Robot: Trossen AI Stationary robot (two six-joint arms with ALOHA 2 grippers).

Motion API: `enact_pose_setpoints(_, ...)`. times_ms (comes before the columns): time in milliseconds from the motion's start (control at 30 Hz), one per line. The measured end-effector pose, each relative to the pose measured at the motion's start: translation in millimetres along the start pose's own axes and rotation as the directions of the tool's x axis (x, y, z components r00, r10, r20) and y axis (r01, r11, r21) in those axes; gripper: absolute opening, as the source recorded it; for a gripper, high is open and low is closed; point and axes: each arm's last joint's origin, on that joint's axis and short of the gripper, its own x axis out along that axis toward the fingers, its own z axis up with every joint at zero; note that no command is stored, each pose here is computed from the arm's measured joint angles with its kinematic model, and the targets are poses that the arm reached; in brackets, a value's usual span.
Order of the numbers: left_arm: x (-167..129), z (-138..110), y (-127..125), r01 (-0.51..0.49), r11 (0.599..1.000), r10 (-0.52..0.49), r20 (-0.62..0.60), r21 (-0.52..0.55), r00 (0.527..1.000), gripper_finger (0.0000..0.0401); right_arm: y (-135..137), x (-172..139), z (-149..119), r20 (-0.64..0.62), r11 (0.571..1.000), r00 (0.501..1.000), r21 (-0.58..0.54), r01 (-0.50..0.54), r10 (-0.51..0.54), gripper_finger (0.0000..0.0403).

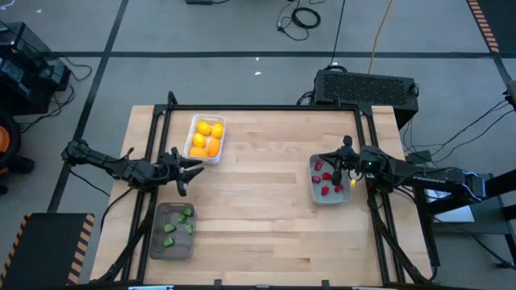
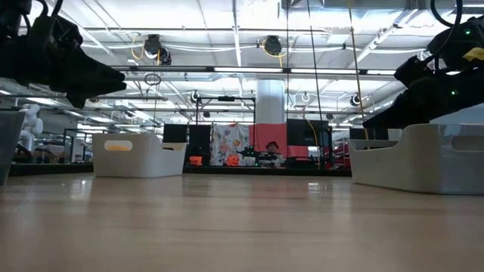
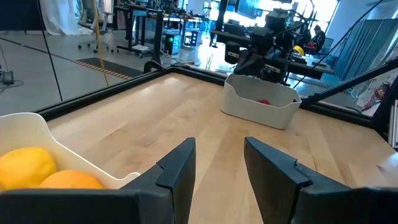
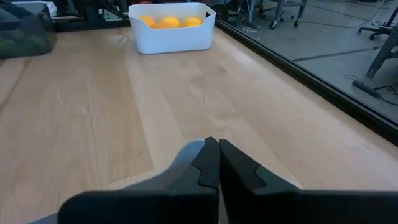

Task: Sort produce into baskets
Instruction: Return to Home Position

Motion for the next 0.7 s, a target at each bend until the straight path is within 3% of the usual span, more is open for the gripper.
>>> enact_pose_setpoints(700,0.0,-0.5,-0.1,0.006,1.0,-0.006,-0.004,0.004,1.0,0.0144,0.0,0.0,0.0,0.0,1.0,1.0,0.0,0.0,0.0,0.0)
